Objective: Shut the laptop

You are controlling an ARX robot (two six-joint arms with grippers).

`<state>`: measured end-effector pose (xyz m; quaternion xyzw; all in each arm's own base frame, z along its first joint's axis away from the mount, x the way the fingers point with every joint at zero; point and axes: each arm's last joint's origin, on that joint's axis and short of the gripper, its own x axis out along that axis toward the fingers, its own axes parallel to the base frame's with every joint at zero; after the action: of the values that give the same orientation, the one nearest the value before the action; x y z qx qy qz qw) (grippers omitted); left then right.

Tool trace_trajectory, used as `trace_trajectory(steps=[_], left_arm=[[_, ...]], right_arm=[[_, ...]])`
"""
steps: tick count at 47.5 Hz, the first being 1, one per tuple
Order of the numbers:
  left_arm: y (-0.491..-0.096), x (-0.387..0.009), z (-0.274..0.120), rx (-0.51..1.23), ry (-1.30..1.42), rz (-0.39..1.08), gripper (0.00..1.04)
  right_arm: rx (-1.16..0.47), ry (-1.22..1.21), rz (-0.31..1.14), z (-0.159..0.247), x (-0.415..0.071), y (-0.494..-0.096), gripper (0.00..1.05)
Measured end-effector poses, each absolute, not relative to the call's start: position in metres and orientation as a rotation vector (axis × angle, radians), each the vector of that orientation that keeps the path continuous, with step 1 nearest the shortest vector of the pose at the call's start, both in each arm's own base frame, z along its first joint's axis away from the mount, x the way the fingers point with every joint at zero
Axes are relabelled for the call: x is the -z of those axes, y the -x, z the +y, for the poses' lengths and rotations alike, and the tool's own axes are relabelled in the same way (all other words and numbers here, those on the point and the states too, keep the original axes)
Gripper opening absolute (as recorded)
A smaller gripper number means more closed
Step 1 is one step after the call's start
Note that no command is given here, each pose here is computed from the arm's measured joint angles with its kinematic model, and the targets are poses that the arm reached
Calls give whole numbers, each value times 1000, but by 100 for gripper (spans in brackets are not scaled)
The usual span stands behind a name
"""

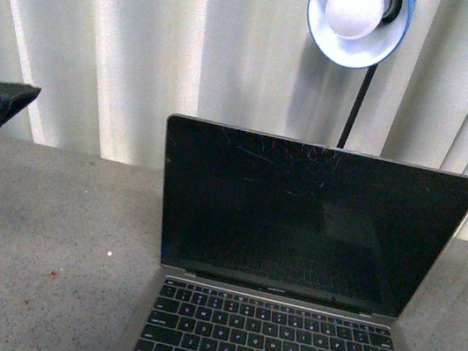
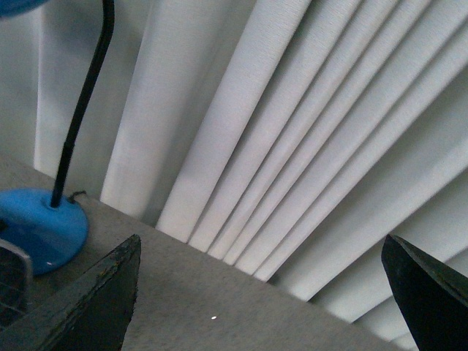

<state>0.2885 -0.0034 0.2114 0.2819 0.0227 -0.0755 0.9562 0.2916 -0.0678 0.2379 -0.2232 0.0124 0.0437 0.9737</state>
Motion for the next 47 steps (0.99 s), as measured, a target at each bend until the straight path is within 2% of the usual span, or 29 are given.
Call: trace_trajectory(steps=[12, 28, 36, 47], left_arm=[[-349, -263, 8, 261, -1013, -9, 98], [-391, -283, -11, 451, -1164, 133, 98], [-418, -297, -31, 497, -1249, 180, 98], [-442, -306, -53, 541, -1314, 209, 98]], right_arm=[[-211, 792, 23, -103, -267, -347, 97], [-574, 955, -32, -100, -269, -369, 97], [-614, 1041, -27, -105, -272, -388, 97], [-692, 1042, 8, -106, -263, -407, 97]])
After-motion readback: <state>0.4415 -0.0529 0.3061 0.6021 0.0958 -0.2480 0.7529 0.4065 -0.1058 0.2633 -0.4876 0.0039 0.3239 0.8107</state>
